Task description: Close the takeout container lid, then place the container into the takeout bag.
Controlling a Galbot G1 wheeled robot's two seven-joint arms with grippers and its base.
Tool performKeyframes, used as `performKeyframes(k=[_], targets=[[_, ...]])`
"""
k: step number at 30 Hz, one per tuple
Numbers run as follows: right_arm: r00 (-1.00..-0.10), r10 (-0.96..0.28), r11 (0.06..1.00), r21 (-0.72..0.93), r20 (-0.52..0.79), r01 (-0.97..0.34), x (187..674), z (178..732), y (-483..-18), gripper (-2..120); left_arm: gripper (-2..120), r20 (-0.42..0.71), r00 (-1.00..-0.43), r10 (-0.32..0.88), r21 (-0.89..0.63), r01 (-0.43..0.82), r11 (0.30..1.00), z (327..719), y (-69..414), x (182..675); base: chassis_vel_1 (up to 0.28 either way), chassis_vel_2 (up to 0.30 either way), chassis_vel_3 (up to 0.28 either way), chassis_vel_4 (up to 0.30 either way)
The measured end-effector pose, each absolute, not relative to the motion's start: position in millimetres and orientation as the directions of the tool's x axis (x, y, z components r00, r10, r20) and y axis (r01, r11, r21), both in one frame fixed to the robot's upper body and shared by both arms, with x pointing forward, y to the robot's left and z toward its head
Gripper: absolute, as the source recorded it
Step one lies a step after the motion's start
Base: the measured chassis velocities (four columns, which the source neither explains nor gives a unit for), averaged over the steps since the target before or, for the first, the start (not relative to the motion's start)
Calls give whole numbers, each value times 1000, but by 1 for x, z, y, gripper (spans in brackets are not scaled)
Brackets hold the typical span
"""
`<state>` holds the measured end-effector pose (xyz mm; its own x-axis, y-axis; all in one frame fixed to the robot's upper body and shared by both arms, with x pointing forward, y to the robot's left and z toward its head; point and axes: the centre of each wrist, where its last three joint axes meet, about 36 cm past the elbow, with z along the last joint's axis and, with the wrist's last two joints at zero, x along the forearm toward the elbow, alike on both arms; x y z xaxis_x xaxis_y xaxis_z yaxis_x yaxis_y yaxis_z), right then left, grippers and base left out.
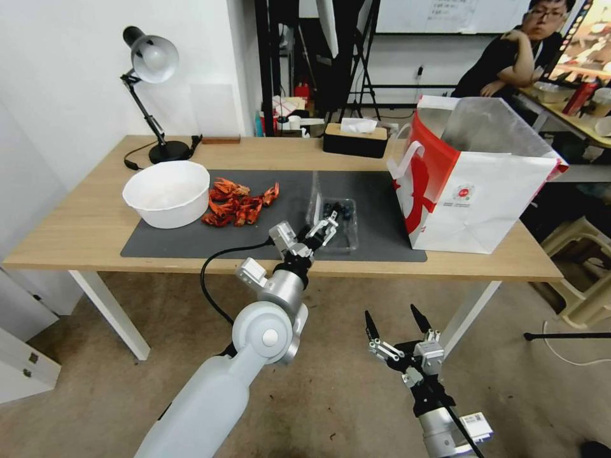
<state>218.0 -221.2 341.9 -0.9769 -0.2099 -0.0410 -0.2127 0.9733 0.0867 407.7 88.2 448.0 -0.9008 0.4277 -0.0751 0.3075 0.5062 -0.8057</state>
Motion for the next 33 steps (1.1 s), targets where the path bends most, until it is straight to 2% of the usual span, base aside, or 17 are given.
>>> performKeyframes(k=[8,11,18,21,22,28,33], targets=[[-977,-212,973,83,-38,-214,217,342,-221,100,100,-126,-862,492,-779,393,489,443,90,415,0,0,0,0],[-976,-212,973,81,-38,-215,217,342,-222,100,100,-140,-828,543,-757,443,481,444,90,419,0,0,0,0],[-977,-212,974,80,-36,-214,216,341,-220,100,100,-112,-788,605,-740,472,478,447,88,427,0,0,0,0],[-977,-212,974,80,-36,-214,216,341,-220,100,100,-111,-788,606,-740,473,478,447,88,427,0,0,0,0],[-977,-212,973,81,-31,-214,216,340,-219,100,100,-79,-759,646,-749,473,465,448,83,434,0,0,0,0],[-977,-212,973,83,-28,-214,215,338,-218,100,100,-17,-746,665,-790,417,448,452,79,445,0,0,0,0],[-977,-210,974,86,-28,-212,215,337,-216,100,96,104,-741,664,-829,304,469,457,79,453,0,0,0,0]])
